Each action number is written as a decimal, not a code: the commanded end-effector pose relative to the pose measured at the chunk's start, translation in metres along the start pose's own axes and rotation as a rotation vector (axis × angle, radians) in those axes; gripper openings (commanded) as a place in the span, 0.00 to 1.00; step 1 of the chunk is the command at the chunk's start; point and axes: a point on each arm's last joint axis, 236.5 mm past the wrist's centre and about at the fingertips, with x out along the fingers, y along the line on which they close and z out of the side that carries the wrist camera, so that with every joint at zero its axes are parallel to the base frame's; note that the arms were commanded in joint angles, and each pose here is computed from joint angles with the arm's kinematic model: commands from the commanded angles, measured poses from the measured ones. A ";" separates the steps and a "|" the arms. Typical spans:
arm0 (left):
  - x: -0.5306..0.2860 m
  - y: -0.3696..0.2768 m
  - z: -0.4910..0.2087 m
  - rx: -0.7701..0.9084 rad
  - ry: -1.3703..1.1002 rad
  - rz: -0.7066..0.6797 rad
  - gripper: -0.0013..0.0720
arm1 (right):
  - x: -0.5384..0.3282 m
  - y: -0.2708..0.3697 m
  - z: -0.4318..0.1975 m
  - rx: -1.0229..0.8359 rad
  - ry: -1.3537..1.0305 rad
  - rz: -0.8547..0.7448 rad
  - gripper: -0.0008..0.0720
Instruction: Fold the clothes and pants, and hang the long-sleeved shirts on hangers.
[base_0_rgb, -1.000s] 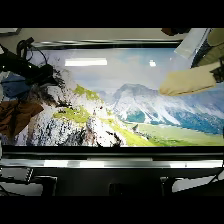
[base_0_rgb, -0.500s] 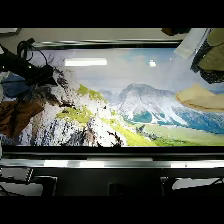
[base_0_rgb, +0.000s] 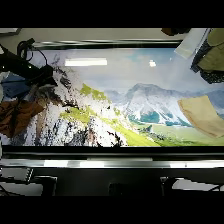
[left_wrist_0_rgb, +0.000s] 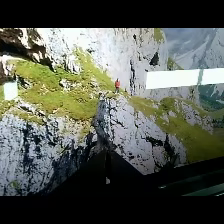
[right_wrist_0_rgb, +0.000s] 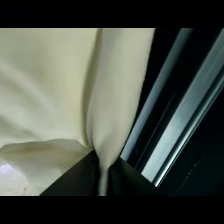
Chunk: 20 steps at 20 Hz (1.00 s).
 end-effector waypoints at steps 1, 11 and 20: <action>0.000 0.000 0.000 -0.001 0.000 0.000 0.04 | 0.031 -0.034 -0.025 0.027 0.026 -0.106 0.05; 0.000 0.000 0.000 -0.001 0.000 0.000 0.04 | 0.055 -0.064 -0.051 0.015 0.077 -0.209 0.05; 0.000 0.000 0.000 -0.001 -0.001 0.000 0.04 | 0.047 -0.093 -0.050 -0.009 0.073 -0.336 0.37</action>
